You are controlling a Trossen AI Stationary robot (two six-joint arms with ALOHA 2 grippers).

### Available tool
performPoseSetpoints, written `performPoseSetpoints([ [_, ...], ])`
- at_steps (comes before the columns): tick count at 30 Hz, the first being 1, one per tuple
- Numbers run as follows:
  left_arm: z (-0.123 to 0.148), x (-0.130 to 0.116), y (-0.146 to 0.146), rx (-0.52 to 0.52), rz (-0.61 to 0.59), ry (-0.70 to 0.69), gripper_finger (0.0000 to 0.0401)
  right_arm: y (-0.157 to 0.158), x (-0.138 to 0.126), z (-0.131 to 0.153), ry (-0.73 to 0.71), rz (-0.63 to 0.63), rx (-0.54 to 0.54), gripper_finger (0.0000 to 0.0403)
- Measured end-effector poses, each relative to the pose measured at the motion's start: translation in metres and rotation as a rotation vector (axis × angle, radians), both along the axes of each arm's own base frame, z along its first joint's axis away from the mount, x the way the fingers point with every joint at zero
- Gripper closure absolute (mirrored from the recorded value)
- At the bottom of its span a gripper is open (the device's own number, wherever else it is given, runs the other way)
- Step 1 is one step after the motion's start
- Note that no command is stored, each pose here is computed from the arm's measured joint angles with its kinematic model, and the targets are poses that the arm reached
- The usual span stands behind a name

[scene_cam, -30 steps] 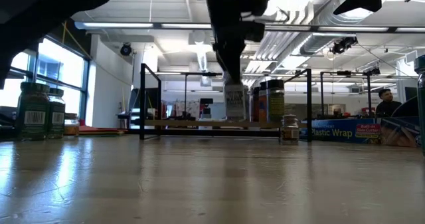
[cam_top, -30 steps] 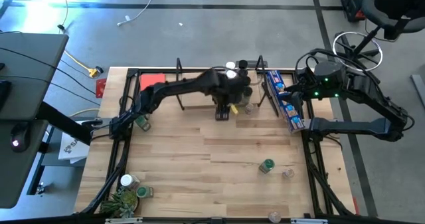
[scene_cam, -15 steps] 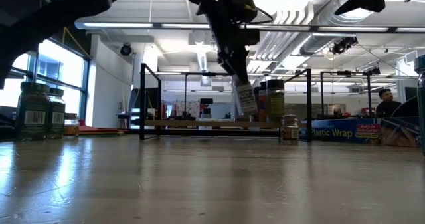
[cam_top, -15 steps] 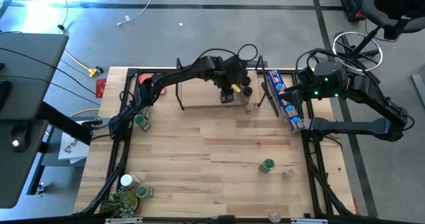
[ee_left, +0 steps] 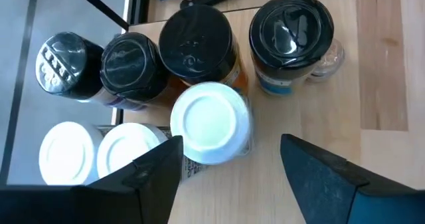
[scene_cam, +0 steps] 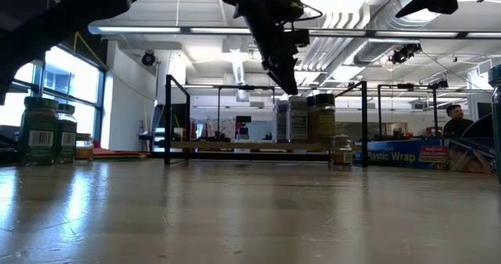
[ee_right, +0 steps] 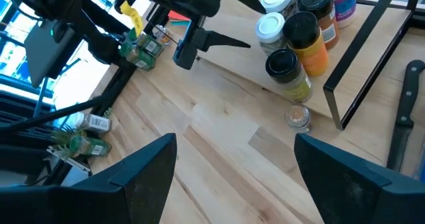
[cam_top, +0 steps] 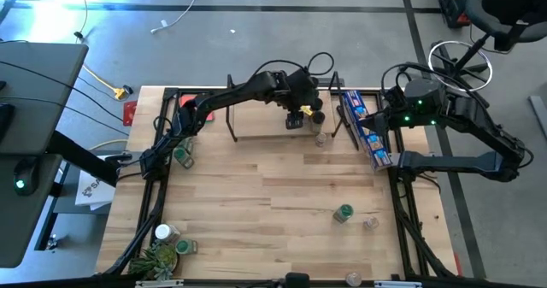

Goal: Shelf spices
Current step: Put the right white seasoning bottle on the shelf aligned with the other white seasoning bottles

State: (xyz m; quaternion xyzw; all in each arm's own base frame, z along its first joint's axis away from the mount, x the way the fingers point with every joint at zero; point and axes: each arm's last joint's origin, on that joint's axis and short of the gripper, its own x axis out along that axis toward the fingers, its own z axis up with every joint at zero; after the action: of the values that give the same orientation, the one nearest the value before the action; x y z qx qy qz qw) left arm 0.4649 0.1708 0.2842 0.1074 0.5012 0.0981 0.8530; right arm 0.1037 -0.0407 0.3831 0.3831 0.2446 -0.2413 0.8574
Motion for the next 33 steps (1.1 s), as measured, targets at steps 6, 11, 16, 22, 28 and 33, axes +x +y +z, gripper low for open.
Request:
performPoseSetpoints([
  [6, 0.000, 0.001, -0.003, 0.007, -0.001, 0.000, 0.0170, 0.000, 0.000, 0.000, 0.000, 0.001, -0.001, 0.0102],
  [11, 0.006, 0.004, -0.014, 0.016, -0.026, -0.028, 0.0200, 0.000, 0.000, 0.000, 0.004, 0.003, -0.013, 0.0102],
  [16, 0.000, 0.009, -0.014, 0.036, -0.055, -0.022, 0.0242, 0.000, 0.000, 0.000, 0.008, 0.011, -0.025, 0.0102],
  [22, -0.008, 0.013, -0.008, 0.072, -0.025, -0.011, 0.0267, 0.000, 0.000, 0.000, 0.008, 0.011, -0.025, 0.0102],
  [28, -0.013, 0.013, -0.007, 0.076, -0.019, 0.010, 0.0268, 0.000, 0.000, 0.000, 0.006, 0.009, -0.022, 0.0102],
  [33, -0.014, 0.011, -0.010, 0.079, -0.014, 0.052, 0.0268, 0.000, 0.000, 0.000, 0.008, 0.012, -0.026, 0.0102],
])
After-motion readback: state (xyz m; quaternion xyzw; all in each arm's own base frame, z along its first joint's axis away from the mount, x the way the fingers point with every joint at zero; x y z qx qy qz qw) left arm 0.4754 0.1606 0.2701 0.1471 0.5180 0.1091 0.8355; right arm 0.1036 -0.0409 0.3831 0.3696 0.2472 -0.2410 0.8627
